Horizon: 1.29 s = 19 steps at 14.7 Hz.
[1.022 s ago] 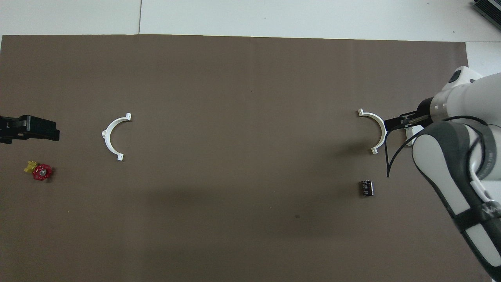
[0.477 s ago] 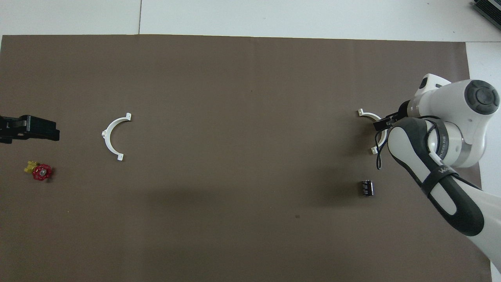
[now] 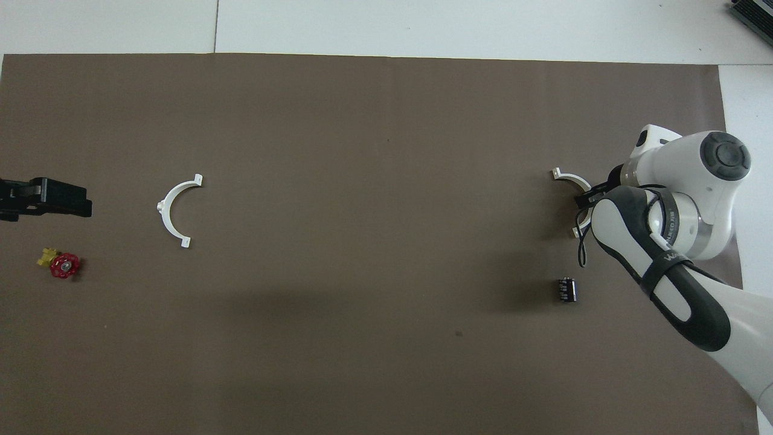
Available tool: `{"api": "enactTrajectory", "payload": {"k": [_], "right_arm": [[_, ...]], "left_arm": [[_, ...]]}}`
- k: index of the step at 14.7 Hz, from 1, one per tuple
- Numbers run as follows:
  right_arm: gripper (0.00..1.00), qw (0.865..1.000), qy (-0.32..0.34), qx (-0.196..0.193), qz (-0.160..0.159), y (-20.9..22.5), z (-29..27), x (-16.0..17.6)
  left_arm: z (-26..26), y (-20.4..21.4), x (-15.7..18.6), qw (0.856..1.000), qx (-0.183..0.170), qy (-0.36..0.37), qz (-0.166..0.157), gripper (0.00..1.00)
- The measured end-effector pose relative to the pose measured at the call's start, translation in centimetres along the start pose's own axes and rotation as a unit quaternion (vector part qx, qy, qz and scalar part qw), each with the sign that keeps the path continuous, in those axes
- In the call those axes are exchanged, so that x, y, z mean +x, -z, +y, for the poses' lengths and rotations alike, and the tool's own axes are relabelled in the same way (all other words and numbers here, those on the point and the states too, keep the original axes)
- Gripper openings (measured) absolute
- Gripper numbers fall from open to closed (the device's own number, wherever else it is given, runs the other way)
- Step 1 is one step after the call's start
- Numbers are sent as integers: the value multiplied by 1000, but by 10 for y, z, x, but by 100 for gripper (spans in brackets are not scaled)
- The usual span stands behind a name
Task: Assemble drain pipe with both arms
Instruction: 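Reach the right gripper to the nearer white clamp half and grasp it, then carry the clamp half with the right gripper toward the table center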
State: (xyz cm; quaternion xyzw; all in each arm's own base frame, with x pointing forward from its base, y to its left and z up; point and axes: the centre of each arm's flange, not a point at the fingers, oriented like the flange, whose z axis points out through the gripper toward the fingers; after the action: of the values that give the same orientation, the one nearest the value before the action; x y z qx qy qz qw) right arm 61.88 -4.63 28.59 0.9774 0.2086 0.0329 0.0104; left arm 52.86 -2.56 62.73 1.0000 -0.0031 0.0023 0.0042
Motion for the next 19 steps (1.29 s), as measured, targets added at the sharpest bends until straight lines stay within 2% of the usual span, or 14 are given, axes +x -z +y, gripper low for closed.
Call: {"api": "enactTrajectory", "payload": {"k": [4,7,10,15,19], "right_arm": [[21,1000,-7,2,6,4,-3,4],[21,1000,-22,3,9,19,-15,21],[21,997,-72,13,-2,50,-58,56],[21,985,-172,20,-8,62,-193,96],[21,984,-175,23,-9,56,-286,105]], "left_arm": [[-2,0,0,1000,0,2,0,100],[-3,0,0,1000,0,3,0,100],[-4,0,0,1000,0,4,0,100],[-4,-1,0,1000,0,4,-1,100],[-5,-2,0,1000,0,5,-2,100]]}}
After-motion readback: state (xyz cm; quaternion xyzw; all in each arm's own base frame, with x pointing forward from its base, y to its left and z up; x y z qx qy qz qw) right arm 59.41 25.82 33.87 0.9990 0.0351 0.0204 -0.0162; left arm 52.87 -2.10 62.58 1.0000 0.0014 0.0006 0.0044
